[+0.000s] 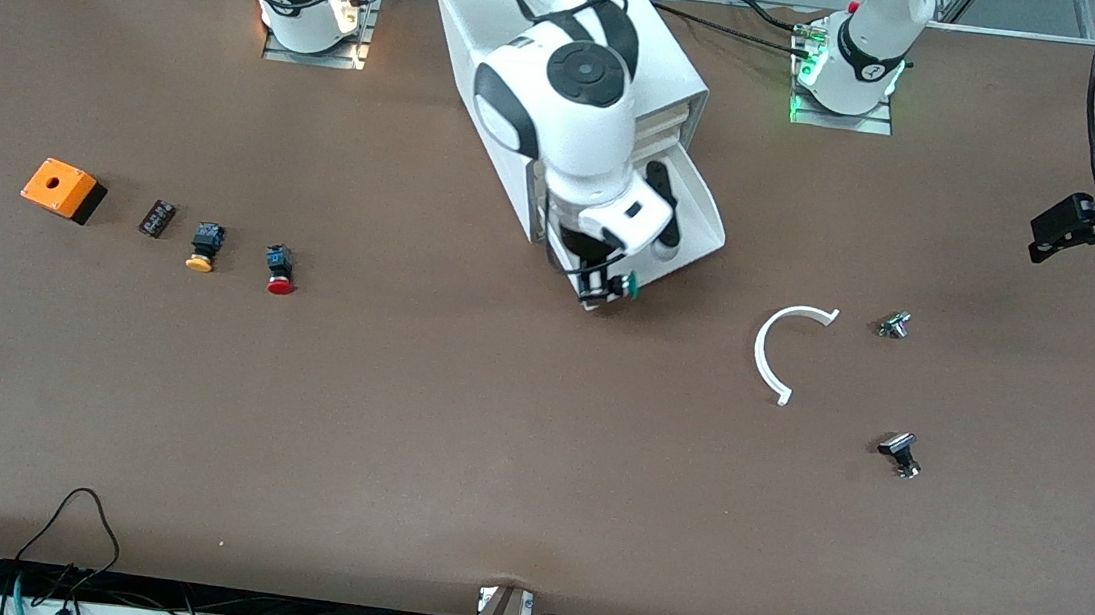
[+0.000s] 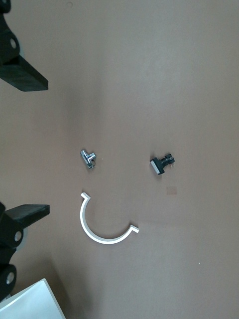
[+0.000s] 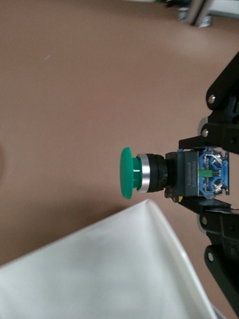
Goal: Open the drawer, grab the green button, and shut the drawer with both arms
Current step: 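Lift the green button out of the drawer with the right gripper, then set the green button beside the red button and open the right gripper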
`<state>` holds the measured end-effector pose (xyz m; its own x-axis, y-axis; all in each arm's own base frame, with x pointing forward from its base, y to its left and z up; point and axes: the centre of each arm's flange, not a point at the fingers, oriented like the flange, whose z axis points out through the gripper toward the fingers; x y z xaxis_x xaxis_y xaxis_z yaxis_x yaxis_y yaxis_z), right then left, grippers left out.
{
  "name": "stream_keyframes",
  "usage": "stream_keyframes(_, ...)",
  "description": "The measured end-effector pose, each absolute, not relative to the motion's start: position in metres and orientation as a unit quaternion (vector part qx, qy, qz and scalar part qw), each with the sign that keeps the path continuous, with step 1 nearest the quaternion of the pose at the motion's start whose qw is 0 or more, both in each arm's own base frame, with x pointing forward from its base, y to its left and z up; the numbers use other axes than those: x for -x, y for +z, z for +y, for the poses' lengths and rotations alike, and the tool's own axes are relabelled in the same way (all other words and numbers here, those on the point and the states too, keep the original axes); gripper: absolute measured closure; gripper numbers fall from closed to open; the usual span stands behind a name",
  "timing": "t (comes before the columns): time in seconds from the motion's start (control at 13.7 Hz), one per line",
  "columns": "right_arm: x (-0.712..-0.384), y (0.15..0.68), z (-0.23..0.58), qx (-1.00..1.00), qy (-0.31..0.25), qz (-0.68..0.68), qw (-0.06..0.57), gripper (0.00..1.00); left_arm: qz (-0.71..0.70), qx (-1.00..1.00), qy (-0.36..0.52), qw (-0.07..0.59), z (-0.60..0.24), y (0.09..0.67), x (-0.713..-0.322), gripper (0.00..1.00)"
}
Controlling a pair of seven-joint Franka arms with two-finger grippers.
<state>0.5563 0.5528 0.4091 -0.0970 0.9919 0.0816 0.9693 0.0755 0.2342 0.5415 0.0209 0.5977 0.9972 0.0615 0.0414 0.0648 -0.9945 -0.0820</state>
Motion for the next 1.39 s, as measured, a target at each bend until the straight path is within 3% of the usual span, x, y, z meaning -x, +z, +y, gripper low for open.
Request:
stream_keyframes(0.29,-0.595,0.401,0.509,-0.771,0.112,0.624,0.053,0.58,-0.032,0.998,-0.016,0.042,0.021,0.597,-0.541,0.0)
stream_keyframes(0.73,-0.634,0.338,0.445,-0.905,0.097,0.411,0.041,0.58,-0.033,0.998,-0.016,0.042,0.022,0.597,-0.541,0.0)
stream_keyframes(1.17,-0.676,0.296,0.316,-0.94,0.041,0.333,0.061,0.58,-0.016,0.999,-0.015,0.043,0.003,0.597,-0.541,0.0)
stream_keyframes(1.39,-0.681,0.279,0.27,-0.943,0.016,0.327,0.063,0.58,0.002,0.999,-0.013,0.044,-0.02,0.598,-0.54,0.0)
